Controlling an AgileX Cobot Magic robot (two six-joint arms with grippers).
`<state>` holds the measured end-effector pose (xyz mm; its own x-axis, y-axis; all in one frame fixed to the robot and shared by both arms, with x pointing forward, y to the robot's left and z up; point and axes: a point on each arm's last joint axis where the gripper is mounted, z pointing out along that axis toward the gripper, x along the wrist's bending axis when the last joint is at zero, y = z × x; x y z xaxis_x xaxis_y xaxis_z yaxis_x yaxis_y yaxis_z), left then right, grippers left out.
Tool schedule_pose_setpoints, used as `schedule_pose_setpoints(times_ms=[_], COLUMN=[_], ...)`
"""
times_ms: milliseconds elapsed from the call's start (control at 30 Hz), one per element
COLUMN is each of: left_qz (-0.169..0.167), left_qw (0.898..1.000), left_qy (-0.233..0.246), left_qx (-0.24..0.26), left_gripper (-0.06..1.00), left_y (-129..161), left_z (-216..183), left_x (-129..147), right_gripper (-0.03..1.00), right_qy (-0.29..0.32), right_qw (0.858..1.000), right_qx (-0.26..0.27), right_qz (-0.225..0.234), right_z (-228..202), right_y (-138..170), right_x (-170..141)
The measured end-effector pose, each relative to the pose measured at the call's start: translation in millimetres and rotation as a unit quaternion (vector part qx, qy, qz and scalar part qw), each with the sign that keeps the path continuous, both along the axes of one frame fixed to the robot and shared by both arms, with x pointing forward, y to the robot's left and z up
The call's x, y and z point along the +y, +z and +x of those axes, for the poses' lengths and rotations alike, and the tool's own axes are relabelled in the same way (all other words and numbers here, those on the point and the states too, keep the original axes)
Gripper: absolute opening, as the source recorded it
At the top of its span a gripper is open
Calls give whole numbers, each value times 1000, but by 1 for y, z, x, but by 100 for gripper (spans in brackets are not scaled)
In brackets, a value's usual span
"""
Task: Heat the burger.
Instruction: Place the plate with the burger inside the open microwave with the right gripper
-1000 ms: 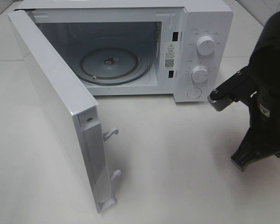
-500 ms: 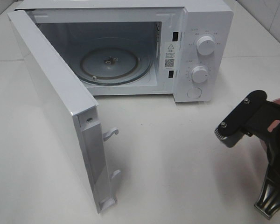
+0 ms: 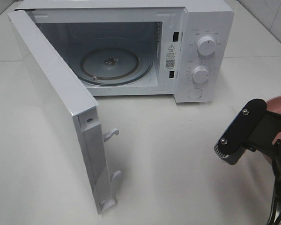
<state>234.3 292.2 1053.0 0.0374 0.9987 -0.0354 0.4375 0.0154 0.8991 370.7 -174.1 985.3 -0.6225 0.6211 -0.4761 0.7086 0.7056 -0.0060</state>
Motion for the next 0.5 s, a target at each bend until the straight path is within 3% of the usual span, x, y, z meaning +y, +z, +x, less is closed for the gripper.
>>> schedule_pose_setpoints(times_ms=[300, 500], left_qz=[0, 0], left_qw=[1000, 1000], left_qy=[0, 0], left_qx=[0, 0], left_gripper=[99, 99], left_y=[0, 0], left_z=[0, 0], left_x=[0, 0], right_gripper=[2, 2], right_qy=[27, 99], right_qw=[1000, 995], right_qx=[2, 2], right_qz=[-8, -14], right_z=[1, 5], right_y=[0, 0], right_x=[0, 4])
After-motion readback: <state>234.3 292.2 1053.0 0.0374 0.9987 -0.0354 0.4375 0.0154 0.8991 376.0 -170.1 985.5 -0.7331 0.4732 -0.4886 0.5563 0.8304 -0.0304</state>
